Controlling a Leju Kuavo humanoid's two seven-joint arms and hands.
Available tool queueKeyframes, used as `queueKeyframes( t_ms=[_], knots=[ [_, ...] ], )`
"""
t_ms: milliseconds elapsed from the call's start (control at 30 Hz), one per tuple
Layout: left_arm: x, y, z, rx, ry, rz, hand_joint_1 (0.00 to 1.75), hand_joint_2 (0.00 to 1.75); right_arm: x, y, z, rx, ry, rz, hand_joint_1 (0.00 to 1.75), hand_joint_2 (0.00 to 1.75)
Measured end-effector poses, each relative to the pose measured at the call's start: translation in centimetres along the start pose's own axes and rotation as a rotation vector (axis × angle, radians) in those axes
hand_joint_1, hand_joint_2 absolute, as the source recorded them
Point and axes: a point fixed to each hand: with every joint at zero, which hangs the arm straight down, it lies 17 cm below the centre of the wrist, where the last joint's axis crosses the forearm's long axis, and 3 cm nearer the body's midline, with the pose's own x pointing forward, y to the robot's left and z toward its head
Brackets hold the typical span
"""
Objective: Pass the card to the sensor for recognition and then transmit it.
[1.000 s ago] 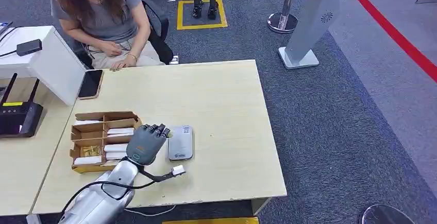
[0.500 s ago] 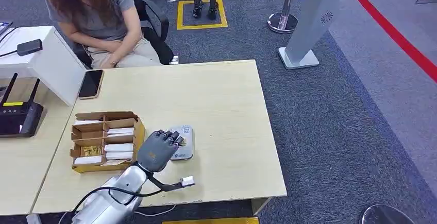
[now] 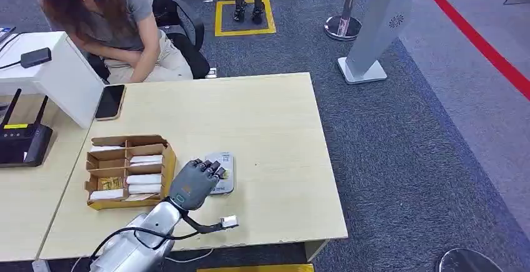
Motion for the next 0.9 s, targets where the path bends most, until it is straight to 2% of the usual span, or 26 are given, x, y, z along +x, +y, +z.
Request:
queueKeyframes(
  t_ms=[233, 767, 900],
  knots=[
    [0.0, -3.7, 1.0, -0.111, 0.013, 0.033, 1.75, 1.75, 0.2, -0.1, 0.0, -0.002, -0.004, -0.001, 0.0, 0.0],
    [-0.2, -6.5, 1.7, -0.232, 0.025, 0.052, 1.75, 1.75, 0.6, -0.4, 0.1, -0.006, -0.012, -0.001, 0.0, 0.0],
    [-0.2, -6.2, 1.6, -0.211, 0.026, 0.054, 1.75, 1.75, 0.6, -0.4, 0.1, -0.006, -0.012, -0.001, 0.0, 0.0]
  ],
)
